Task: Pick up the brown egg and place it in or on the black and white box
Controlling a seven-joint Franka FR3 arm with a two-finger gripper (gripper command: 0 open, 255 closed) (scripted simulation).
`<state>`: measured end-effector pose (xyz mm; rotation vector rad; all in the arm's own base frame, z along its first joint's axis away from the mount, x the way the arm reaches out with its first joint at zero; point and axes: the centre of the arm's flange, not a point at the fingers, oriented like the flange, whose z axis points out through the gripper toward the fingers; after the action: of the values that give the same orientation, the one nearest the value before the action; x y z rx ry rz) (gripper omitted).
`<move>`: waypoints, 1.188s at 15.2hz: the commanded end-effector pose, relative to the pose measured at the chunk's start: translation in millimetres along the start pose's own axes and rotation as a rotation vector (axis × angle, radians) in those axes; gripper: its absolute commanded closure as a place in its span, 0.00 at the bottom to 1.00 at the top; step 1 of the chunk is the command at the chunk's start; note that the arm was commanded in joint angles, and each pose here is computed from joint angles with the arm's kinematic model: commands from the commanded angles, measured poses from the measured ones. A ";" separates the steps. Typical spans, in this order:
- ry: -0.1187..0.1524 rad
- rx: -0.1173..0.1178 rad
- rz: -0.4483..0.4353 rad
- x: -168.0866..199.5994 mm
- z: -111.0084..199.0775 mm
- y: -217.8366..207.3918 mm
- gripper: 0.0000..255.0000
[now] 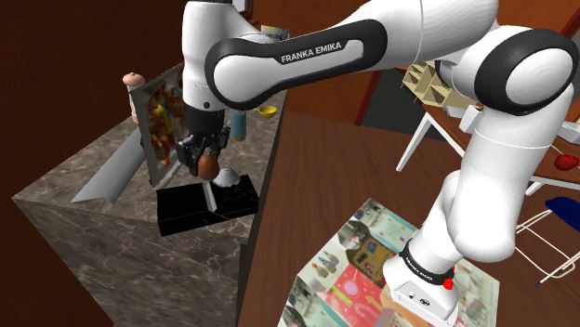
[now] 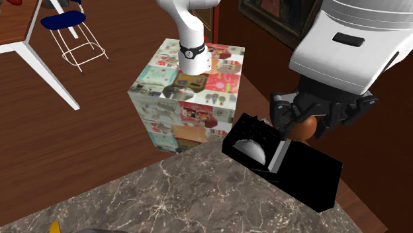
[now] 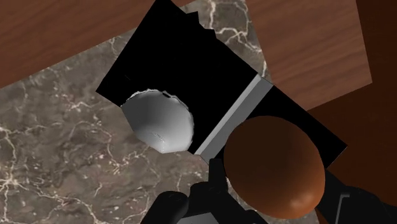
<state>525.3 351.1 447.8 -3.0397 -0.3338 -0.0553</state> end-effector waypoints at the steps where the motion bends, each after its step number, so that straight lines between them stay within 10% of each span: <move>1: 0.001 0.000 0.000 0.5 10.1 0.7 1.00; 10: 0.001 0.000 0.000 0.1 19.2 1.4 1.00; 11: 0.001 0.000 0.000 0.1 19.2 1.4 0.00; 18: 0.001 0.000 0.000 0.1 -7.2 1.4 0.00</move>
<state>525.0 348.8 444.8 -3.0391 -0.3334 -0.0569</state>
